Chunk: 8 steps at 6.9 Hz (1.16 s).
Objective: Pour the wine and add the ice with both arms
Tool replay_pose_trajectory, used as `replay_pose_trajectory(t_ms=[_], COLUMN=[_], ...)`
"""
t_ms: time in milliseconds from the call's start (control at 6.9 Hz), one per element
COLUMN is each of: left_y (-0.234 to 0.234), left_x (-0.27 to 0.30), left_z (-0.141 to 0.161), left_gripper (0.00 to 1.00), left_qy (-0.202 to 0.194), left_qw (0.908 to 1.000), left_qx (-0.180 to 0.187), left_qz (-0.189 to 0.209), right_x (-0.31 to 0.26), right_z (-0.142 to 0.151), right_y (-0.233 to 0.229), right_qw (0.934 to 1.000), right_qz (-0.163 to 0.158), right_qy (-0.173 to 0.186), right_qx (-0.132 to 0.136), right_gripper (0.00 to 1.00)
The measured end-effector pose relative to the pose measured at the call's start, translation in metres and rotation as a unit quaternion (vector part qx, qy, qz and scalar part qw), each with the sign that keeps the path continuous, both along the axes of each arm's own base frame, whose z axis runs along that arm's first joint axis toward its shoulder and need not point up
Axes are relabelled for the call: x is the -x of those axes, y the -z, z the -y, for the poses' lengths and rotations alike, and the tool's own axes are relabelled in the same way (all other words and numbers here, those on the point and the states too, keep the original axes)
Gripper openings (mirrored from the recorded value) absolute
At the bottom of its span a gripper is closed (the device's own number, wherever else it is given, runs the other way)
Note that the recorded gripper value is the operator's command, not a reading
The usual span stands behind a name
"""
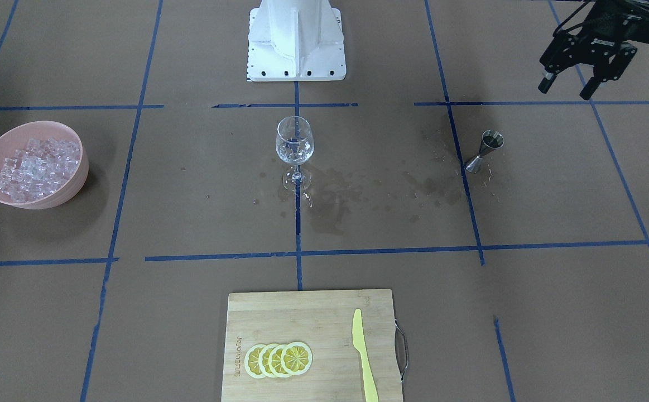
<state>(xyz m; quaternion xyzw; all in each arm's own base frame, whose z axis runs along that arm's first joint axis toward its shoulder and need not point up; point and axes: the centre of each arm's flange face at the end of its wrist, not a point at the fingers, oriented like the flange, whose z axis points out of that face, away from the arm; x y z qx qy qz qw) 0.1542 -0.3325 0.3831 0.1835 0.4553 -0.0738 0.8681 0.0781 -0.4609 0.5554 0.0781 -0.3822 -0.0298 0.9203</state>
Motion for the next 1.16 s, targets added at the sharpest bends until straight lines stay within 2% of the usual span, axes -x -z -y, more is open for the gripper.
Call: replay_pose_trajectory(t_ms=[290,580,869,1159], left_y=[0.019,0.027,0.026,0.015], left_x=[-0.032,-0.036,-0.048,-0.076], left_z=[-0.022,-0.026,-0.033,-0.054], left_gripper=[0.97,1.00,1.00,1.00], left_qy=[0.020,0.039,0.046,0.064], left_qw=[0.9997,0.9990,0.9987,0.9971], left_qx=[-0.004,-0.007,-0.016,-0.037], left_qz=[-0.012,-0.022,-0.013,0.015], right_x=[0.003,0.005,0.012,0.016], right_z=[0.000,0.002,0.005,0.006], right_y=[0.005,0.008,0.017,0.020], right_qw=[0.9998,0.9996,0.9991,0.9990], right_qz=[0.020,0.028,0.032,0.033], right_qy=[0.003,-0.001,-0.018,-0.020], right_qx=[-0.003,0.001,0.019,0.022], right_gripper=[1.00,1.00,1.00,1.00])
